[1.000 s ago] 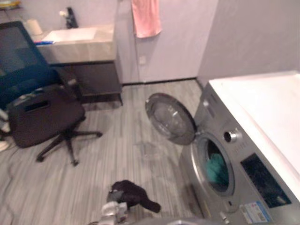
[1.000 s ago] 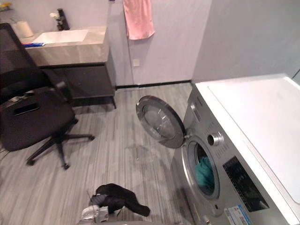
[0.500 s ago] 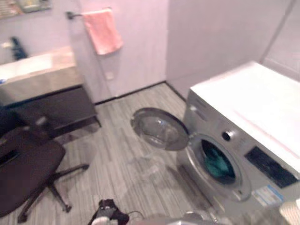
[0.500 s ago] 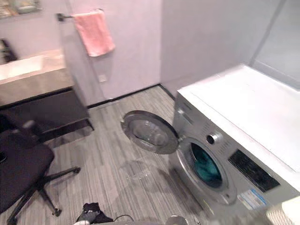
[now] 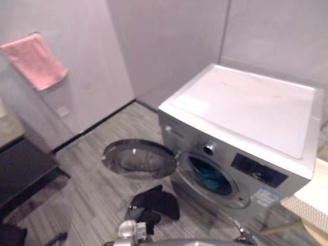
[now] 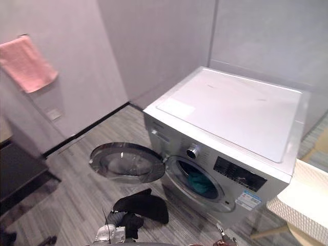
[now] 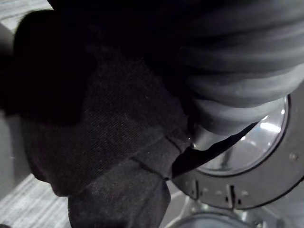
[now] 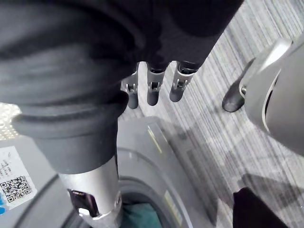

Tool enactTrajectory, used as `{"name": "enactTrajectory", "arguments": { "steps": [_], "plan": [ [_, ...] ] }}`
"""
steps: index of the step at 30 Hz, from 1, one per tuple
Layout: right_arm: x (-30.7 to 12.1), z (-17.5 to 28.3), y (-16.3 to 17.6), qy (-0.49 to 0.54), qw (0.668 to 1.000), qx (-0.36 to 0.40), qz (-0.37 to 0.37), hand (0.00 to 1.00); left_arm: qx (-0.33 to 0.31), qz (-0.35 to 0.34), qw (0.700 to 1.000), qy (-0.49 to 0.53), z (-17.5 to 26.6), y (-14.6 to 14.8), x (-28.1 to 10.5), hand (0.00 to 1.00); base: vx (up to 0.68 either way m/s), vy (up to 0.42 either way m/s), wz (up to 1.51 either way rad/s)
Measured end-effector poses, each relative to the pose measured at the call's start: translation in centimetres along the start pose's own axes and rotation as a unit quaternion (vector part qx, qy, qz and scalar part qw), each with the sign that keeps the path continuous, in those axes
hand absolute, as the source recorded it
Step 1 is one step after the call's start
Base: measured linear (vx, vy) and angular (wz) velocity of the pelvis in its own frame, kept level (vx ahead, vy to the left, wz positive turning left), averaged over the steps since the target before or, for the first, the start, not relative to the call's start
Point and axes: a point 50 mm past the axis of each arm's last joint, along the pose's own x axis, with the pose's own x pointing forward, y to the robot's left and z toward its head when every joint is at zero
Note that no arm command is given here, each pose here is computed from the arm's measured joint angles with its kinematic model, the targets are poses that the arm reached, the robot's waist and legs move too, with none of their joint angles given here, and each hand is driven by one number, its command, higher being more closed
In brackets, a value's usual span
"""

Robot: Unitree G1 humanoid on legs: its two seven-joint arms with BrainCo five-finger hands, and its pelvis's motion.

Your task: Pick up the laundry basket with both hands and put the clothes into the washing machine.

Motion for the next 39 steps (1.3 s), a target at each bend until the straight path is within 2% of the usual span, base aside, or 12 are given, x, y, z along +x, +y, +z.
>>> {"name": "enactTrajectory", "arguments": {
  "steps": [4, 6, 9, 11, 15, 19, 21, 24, 29, 33, 36, 39],
  "plan": [
    [0.0, 0.2, 1.9, -0.009, 0.998, -0.049, 0.031, 0.0, -0.014, 0.013, 1.0, 0.001, -0.1, 0.6, 0.1, 1.0, 0.25, 0.345, -1.42],
    [0.2, 0.6, 1.5, -0.012, 0.996, -0.087, 0.031, 0.0, -0.016, 0.015, 1.0, 0.01, -0.6, 0.6, 0.0, 1.0, 0.19, 0.493, -1.58],
    [0.0, -0.8, 1.0, 0.009, 0.992, -0.121, 0.038, 0.0, 0.022, 0.046, 0.999, 0.02, -0.9, 3.5, 0.5, 1.0, 0.2, 0.423, -1.04],
    [-0.1, -1.1, 0.0, 0.015, 0.992, -0.12, 0.026, 0.0, 0.044, 0.042, 0.998, 0.014, -0.5, 3.7, 0.6, 1.0, 0.12, 0.222, -0.63],
    [-0.1, -0.9, -1.8, 0.019, 0.993, -0.114, 0.001, 0.0, 0.092, -0.002, 0.996, -0.021, 0.8, 1.7, 0.6, 1.0, 0.12, 0.145, -0.46],
    [-0.1, -0.5, -2.4, 0.01, 0.994, -0.108, -0.002, 0.0, 0.123, -0.09, 0.977, -0.148, 5.4, -2.3, -1.1, 1.0, 0.18, 0.109, -0.43],
    [-0.2, 0.1, -1.4, -0.01, 0.995, -0.096, 0.022, 0.0, 0.094, -0.126, 0.964, -0.212, 7.6, -4.0, -2.8, 1.0, 0.1, 0.044, -0.75],
    [-0.4, 0.5, -0.6, -0.029, 0.995, -0.089, 0.038, 0.0, 0.065, -0.142, 0.95, -0.27, 10.1, -4.4, -3.9, 1.0, 0.05, 0.005, -0.54],
    [-0.8, 0.3, 0.6, -0.039, 0.992, -0.102, 0.066, 0.0, 0.017, -0.18, 0.945, -0.274, 10.6, -5.2, -4.6, 1.0, -0.03, -0.02, -0.26],
    [-1.1, 0.9, 2.6, -0.06, 0.989, -0.097, 0.097, 0.0, -0.015, -0.233, 0.919, -0.318, 13.4, -7.3, -6.1, 1.0, -0.06, -0.222, 0.15],
    [-0.9, 2.0, 2.5, -0.075, 0.986, -0.112, 0.098, 0.0, -0.041, -0.261, 0.9, -0.345, 14.9, -8.4, -7.5, 1.0, -0.12, -0.216, 0.19],
    [-1.0, 3.3, 4.5, -0.1, 0.98, -0.121, 0.125, 0.0, -0.039, -0.283, 0.876, -0.388, 17.2, -9.2, -8.8, 1.0, -0.26, -0.204, 0.24]
  ]
}}
